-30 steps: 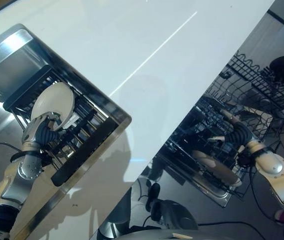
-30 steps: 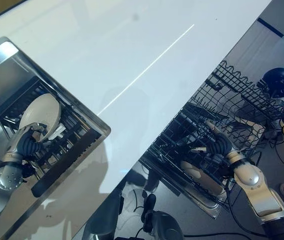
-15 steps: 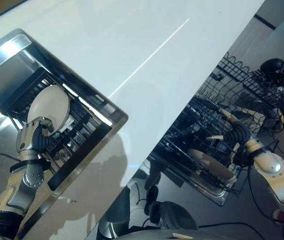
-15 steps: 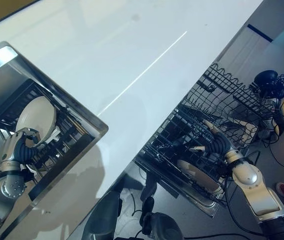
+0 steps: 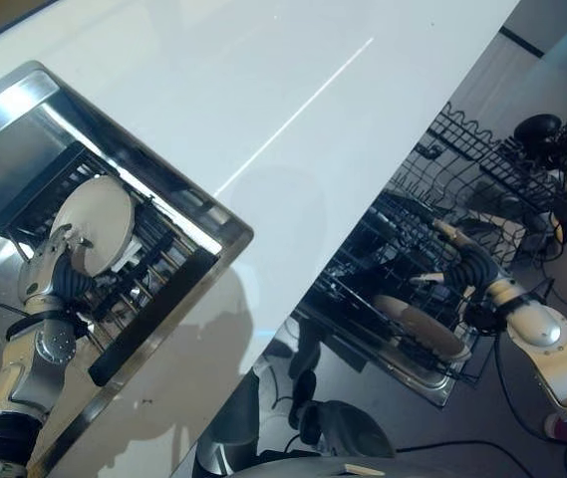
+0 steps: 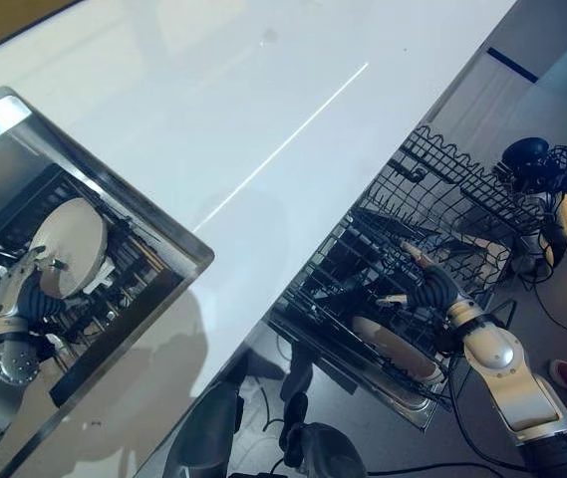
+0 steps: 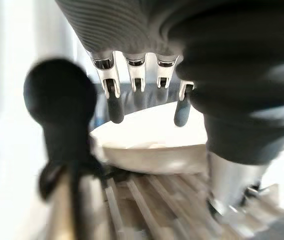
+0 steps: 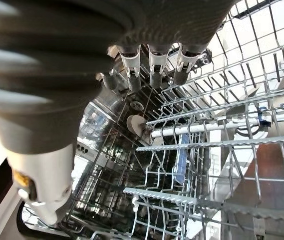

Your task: Pick up plates and place into dishwasher.

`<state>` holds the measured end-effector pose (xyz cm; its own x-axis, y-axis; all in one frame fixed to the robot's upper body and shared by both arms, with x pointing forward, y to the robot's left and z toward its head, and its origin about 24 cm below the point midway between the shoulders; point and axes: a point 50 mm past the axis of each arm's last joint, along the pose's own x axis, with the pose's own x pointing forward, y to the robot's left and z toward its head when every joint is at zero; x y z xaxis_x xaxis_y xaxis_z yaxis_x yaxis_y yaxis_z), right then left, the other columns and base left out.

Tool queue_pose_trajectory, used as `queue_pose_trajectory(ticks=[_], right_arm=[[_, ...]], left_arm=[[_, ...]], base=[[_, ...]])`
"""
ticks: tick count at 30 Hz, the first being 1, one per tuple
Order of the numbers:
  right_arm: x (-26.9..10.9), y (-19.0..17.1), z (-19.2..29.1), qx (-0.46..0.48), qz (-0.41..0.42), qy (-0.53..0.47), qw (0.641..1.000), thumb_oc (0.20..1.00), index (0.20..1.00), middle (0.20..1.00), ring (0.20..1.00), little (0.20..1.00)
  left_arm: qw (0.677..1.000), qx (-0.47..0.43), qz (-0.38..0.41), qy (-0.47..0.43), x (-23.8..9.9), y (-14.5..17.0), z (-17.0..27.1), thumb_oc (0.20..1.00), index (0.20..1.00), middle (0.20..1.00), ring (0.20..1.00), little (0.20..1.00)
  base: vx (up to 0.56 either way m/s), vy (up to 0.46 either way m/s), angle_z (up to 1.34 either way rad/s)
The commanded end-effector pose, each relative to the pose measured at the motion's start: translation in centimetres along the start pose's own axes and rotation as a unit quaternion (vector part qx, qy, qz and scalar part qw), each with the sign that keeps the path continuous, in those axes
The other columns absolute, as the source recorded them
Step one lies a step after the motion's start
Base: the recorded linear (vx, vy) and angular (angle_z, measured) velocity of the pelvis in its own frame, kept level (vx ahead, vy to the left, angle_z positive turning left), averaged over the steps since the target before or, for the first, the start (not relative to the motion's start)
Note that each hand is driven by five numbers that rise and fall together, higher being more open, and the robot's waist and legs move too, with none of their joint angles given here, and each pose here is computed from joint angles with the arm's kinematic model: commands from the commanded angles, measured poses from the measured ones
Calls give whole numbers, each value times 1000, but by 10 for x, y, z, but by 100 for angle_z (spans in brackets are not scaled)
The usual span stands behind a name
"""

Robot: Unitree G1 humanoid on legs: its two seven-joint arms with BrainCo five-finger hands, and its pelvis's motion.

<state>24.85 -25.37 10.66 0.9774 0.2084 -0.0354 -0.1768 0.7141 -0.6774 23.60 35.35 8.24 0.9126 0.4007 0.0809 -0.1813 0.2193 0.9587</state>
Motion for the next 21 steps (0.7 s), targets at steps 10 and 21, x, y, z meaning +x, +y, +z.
queue_pose_trajectory(ticks=[10,21], right_arm=[[-4,-31,14,-58,-8,-25,998,1000,1000,1000,1000,1000],[0,-37,14,-64,-14,-23,998,1000,1000,1000,1000,1000]], left_arm=[[993,66,-94,16,-2,3,-16,1000,1000,1000,1000,1000],[983,155,-101,13,4,8,-17,1000,1000,1000,1000,1000]], base=[[-19,52,1],[1,12,1]])
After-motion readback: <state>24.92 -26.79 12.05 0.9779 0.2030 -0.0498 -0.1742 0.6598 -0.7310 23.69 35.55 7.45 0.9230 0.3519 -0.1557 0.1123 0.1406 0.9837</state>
